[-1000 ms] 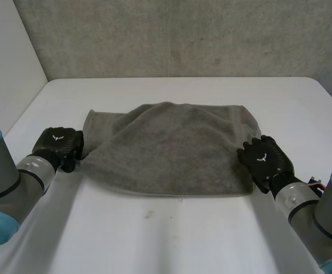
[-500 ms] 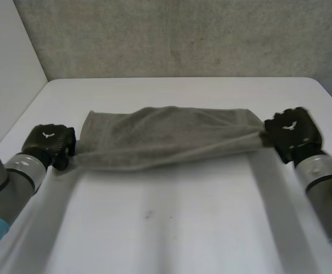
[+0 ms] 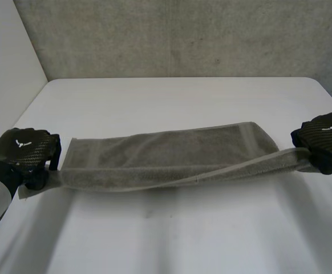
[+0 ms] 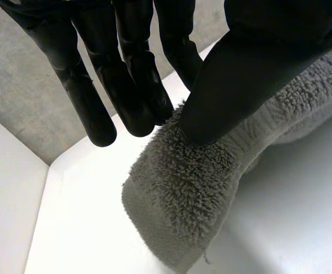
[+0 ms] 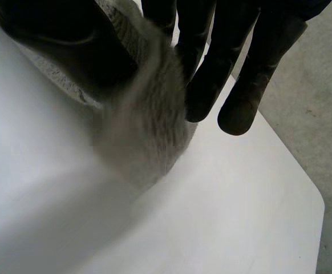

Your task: Fold the towel.

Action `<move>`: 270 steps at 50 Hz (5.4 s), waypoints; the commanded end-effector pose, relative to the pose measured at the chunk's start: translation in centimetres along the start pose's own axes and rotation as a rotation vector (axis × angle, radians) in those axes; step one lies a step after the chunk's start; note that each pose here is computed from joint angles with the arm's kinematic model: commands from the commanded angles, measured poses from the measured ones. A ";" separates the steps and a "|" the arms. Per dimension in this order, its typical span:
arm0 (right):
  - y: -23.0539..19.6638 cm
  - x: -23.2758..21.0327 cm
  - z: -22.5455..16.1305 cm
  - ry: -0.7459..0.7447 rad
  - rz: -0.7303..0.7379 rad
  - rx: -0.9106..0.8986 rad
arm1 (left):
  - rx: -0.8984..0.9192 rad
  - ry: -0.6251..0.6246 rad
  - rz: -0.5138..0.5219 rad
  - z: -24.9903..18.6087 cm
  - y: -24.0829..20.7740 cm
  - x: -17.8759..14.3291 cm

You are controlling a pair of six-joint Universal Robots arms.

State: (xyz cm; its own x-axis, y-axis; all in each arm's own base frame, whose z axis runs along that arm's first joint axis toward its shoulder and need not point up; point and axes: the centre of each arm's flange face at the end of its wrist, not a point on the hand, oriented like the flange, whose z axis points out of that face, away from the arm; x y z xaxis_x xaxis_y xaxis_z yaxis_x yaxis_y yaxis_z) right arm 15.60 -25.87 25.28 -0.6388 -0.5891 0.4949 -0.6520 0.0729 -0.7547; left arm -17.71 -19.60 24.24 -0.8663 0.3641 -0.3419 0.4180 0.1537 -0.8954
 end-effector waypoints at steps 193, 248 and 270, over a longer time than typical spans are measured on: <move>4.6 2.3 11.7 0.086 0.105 0.017 | 0.059 0.040 0.080 13.9 -2.7 3.6; 2.1 10.2 13.7 0.338 -0.042 0.110 | 0.043 0.073 0.004 12.2 1.1 4.5; -7.7 -24.6 11.0 -0.362 -0.278 0.393 | 0.034 0.074 0.002 12.1 1.5 4.6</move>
State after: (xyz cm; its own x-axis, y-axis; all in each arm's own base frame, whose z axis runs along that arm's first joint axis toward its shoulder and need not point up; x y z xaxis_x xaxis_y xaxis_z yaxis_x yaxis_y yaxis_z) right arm 38.95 -25.18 19.04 -0.3853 -0.7157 0.5825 -0.4855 -0.3796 -0.7875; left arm -24.34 -28.83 17.90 -0.8428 0.4307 -0.3228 0.4087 0.1218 -0.9045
